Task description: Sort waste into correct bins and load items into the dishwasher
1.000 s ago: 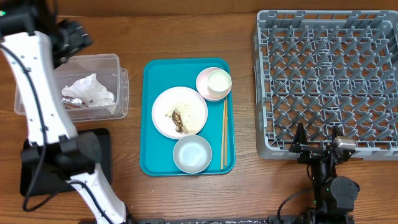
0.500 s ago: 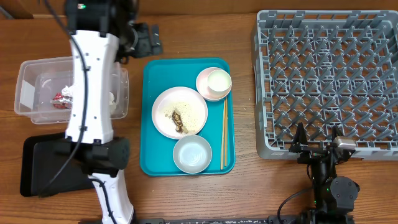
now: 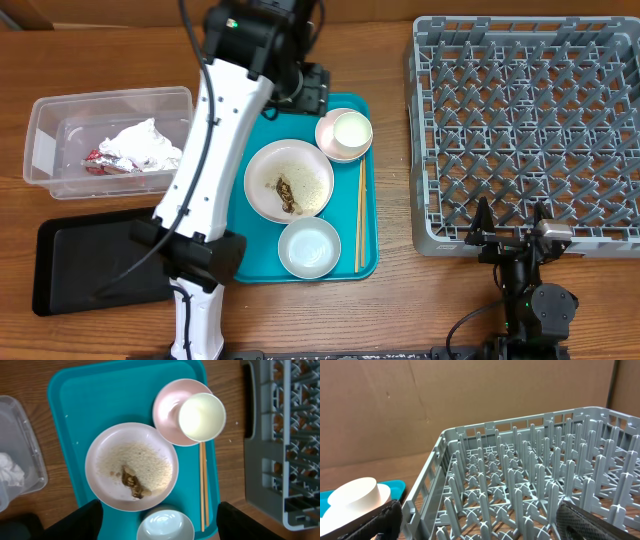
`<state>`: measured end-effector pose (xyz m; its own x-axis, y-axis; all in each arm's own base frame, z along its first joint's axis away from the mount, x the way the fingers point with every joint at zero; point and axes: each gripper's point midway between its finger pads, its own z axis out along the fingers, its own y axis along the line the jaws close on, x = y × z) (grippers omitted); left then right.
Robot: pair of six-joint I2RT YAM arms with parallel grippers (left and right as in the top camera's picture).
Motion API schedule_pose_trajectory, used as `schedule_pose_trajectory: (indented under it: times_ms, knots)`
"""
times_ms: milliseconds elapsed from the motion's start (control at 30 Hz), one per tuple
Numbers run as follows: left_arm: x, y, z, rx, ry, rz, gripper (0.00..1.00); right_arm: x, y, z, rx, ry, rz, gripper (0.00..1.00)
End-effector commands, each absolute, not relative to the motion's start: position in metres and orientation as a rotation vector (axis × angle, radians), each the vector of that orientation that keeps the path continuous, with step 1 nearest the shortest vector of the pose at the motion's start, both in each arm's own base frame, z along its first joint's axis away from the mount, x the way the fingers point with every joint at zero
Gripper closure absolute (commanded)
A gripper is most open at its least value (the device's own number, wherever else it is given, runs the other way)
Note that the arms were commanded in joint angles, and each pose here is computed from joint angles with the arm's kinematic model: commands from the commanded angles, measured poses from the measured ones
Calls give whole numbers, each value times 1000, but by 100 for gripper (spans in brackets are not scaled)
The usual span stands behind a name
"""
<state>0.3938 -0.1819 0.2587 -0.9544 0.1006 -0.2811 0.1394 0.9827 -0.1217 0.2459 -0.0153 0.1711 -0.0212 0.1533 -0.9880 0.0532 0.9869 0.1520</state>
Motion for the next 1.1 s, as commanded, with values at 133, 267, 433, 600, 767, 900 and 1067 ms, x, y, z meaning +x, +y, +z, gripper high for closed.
schedule_pose_trajectory:
  times_ms: [133,267,433,600,767,900,1067]
  knots:
    - [394,-209,254,266,2828,-231,17,246,-17,170,164,1587,72,0]
    - [404,-217,244,232,2829,-241,15,246,-17,170,164,1587,72,0]
    - [414,-223,220,233,2861,-225,14,246,-17,170,164,1587,72,0]
    - [422,-226,194,236,2906,-202,24,246,-17,170,164,1587,72,0]
    - [425,-229,180,237,2932,-194,43,246,-17,170,164,1587,72,0]
    - [425,-229,179,238,2933,-193,43,246,-17,170,164,1587,72,0]
    - [425,-229,179,238,2935,-192,21,246,-17,170,164,1587,72,0]
